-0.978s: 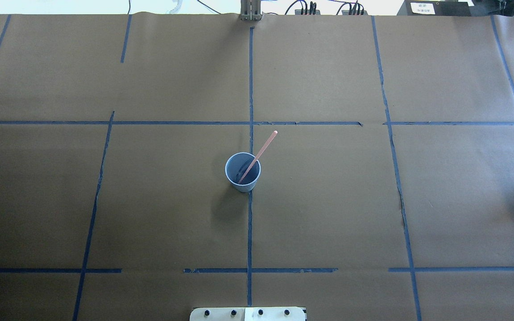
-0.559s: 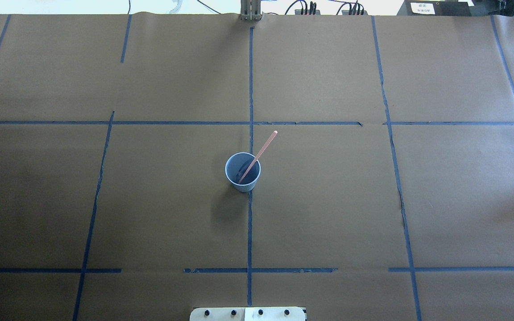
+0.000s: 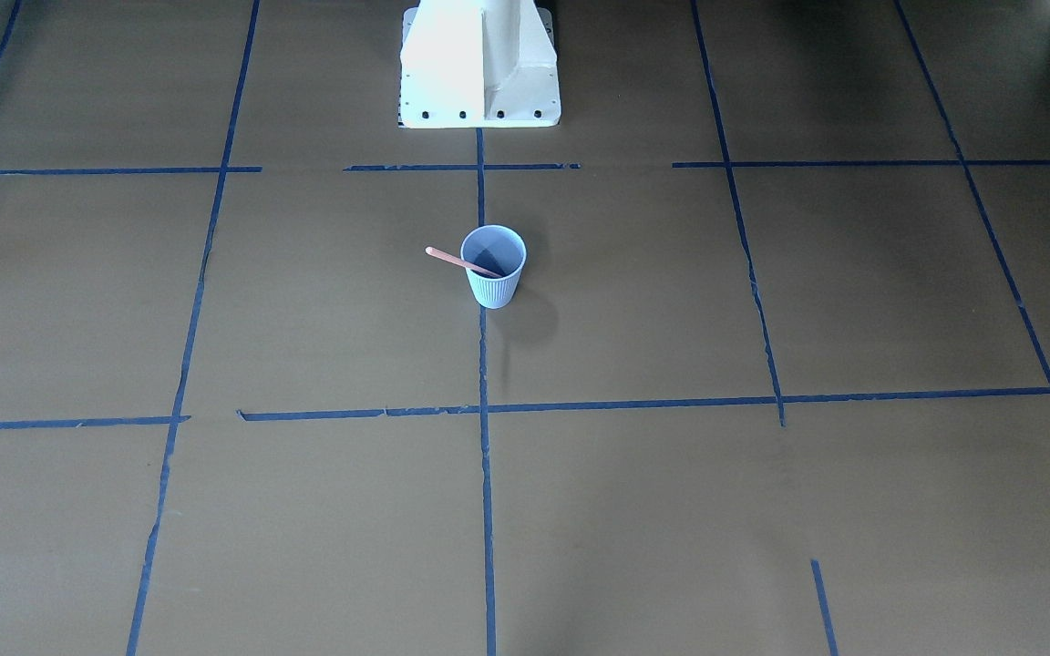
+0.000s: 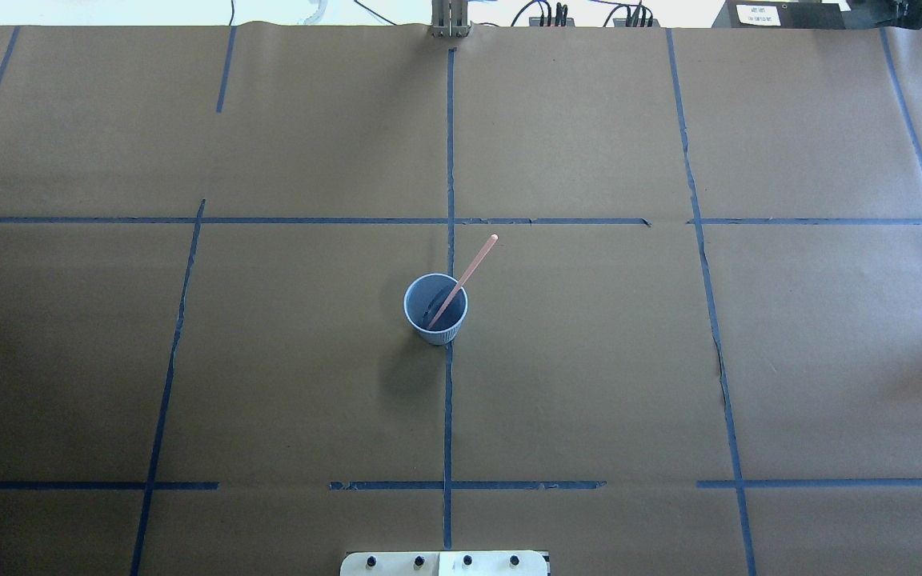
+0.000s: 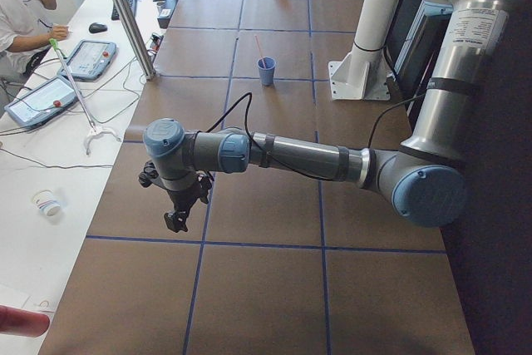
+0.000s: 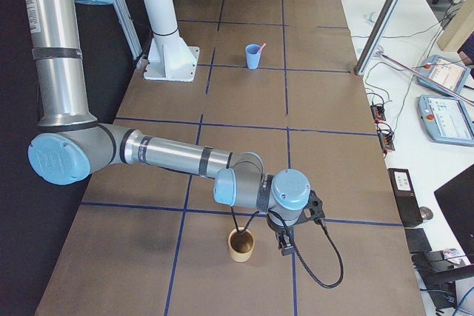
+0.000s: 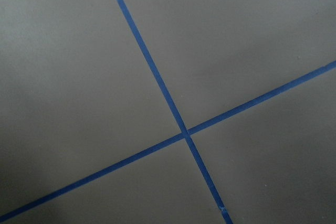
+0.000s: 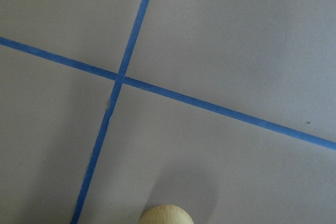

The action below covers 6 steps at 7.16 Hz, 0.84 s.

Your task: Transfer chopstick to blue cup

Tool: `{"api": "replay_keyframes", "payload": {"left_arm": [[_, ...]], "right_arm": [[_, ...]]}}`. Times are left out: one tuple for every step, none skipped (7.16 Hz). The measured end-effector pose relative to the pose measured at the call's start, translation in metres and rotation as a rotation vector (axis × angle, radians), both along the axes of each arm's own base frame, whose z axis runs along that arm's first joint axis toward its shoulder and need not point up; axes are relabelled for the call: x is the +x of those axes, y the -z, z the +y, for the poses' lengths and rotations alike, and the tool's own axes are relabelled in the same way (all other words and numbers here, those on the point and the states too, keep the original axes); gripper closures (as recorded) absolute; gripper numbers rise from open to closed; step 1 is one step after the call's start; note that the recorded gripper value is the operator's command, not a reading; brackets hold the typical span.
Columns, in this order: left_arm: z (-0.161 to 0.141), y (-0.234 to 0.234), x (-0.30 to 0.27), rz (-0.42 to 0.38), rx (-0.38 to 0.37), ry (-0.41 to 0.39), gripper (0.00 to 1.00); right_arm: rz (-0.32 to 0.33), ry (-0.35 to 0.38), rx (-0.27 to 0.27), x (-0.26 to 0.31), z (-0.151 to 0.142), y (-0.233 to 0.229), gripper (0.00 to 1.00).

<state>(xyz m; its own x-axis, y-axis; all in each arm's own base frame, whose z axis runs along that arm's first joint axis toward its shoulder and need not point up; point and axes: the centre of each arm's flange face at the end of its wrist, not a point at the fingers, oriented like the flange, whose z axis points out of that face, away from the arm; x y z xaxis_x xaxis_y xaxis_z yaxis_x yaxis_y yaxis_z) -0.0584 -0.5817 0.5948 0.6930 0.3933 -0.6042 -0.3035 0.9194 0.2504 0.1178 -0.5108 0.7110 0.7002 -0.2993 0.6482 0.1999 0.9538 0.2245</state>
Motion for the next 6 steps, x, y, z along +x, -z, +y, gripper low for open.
{"api": "replay_keyframes", "payload": {"left_arm": [[0.002, 0.006, 0.001, 0.014, -0.041, 0.037, 0.0], [0.004, 0.019, 0.004, 0.048, -0.075, 0.081, 0.0], [0.006, 0.028, 0.006, 0.078, -0.097, 0.105, 0.0], [0.012, 0.025, 0.007, 0.09, -0.11, 0.111, 0.0], [0.018, 0.017, 0.009, 0.092, -0.099, 0.111, 0.0], [0.019, 0.013, 0.01, 0.09, -0.064, 0.11, 0.0]], "right_arm": [[0.001, 0.009, 0.0, -0.006, -0.002, 0.002, 0.0], [0.002, 0.026, 0.002, -0.018, -0.005, 0.006, 0.0], [0.0, 0.039, 0.0, -0.032, -0.01, 0.012, 0.0], [-0.003, 0.041, -0.01, -0.041, -0.014, 0.019, 0.0], [-0.005, 0.043, -0.028, -0.046, -0.022, 0.031, 0.0], [-0.006, 0.043, -0.047, -0.048, -0.031, 0.045, 0.0]]}}
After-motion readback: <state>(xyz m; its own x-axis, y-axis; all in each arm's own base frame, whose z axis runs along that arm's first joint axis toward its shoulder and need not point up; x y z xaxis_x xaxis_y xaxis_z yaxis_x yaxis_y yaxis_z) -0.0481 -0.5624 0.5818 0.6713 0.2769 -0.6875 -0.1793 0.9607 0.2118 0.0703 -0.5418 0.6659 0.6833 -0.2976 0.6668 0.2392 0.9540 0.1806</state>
